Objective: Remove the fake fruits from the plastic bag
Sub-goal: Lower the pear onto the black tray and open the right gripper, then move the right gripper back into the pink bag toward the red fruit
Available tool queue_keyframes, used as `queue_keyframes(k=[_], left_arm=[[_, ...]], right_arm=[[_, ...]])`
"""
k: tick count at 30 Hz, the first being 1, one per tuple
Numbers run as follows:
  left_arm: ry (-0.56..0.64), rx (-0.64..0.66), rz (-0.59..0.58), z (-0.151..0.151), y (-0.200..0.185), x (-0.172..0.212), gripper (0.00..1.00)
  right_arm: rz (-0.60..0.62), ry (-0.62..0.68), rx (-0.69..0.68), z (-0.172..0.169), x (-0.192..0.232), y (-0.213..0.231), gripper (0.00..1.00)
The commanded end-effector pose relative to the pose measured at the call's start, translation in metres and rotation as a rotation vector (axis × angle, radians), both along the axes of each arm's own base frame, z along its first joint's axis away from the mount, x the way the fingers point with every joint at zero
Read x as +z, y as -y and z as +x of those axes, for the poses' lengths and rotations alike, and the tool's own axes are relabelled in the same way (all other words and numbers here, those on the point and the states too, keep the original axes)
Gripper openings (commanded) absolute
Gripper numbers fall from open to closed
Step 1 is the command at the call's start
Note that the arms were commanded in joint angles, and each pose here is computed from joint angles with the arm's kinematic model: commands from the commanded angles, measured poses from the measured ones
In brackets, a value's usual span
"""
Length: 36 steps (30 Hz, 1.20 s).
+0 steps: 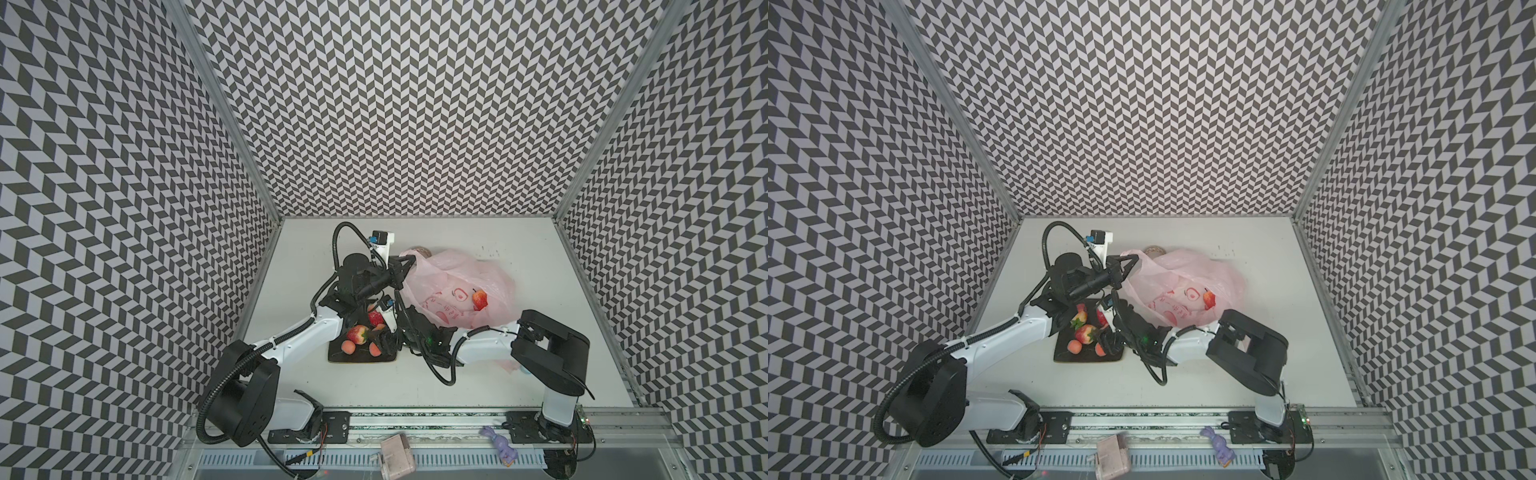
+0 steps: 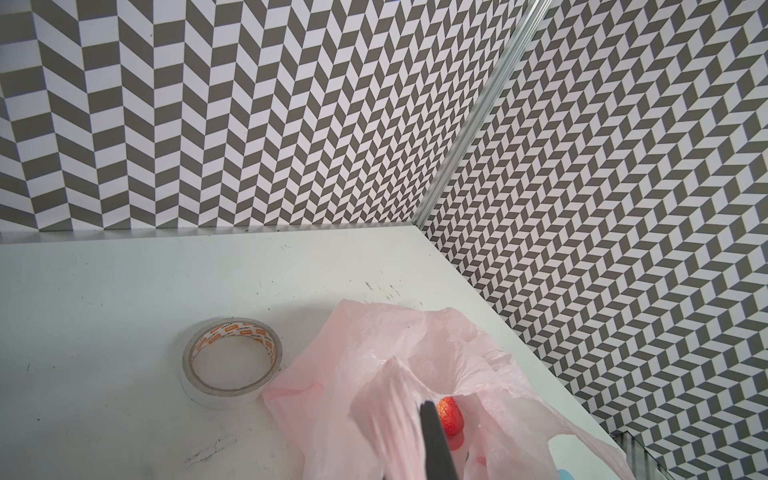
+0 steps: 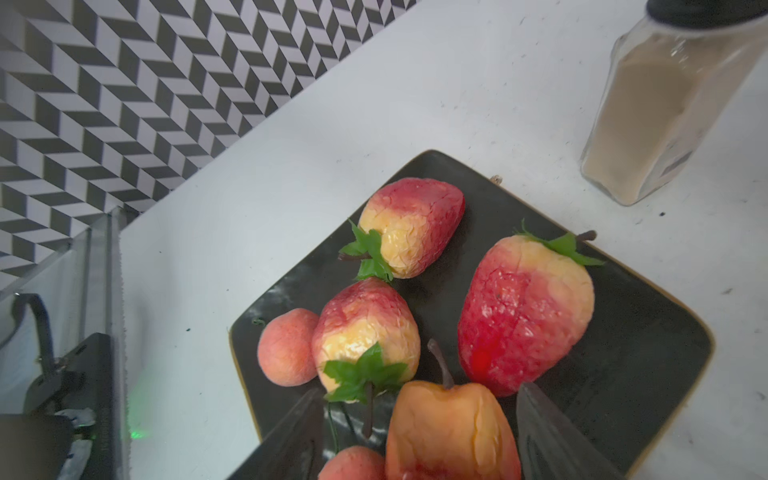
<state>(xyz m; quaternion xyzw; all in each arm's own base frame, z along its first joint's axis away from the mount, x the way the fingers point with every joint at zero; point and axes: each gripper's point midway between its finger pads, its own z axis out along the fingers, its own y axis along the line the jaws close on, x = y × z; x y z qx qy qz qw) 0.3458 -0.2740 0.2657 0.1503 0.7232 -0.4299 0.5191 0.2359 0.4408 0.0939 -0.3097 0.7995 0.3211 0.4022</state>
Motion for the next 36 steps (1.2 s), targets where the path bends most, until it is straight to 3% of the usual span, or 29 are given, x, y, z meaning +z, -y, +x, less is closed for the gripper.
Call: queue_keyframes(k=[1, 7, 11, 18, 24, 30, 36], left_arm=[[0.019, -0.009, 0.004, -0.004, 0.001, 0.005, 0.0], [0.024, -0.013, 0.001, -0.003, 0.002, 0.007, 0.0], [0.028, -0.017, -0.002, -0.004, 0.003, 0.009, 0.0], [0.031, -0.02, -0.016, -0.01, 0.0, 0.012, 0.0], [0.031, -0.029, -0.025, -0.022, 0.003, 0.014, 0.0], [0.025, -0.046, -0.035, -0.031, 0.01, 0.013, 0.0], [0.033, -0.062, -0.04, -0.039, 0.017, 0.016, 0.0]], right_arm=[[0.092, 0.069, 0.022, -0.006, 0.043, 0.008, 0.72], [0.08, 0.114, 0.046, -0.028, 0.063, 0.047, 0.67], [0.085, 0.125, -0.019, -0.032, 0.08, 0.078, 0.64], [0.13, 0.076, -0.358, -0.008, 0.112, 0.137, 0.62], [0.048, -0.03, -0.584, 0.009, 0.106, 0.176, 0.57], [-0.036, -0.085, -0.656, 0.026, 0.094, 0.205, 0.54], [-0.103, -0.099, -0.6, 0.04, 0.092, 0.221, 0.54]])
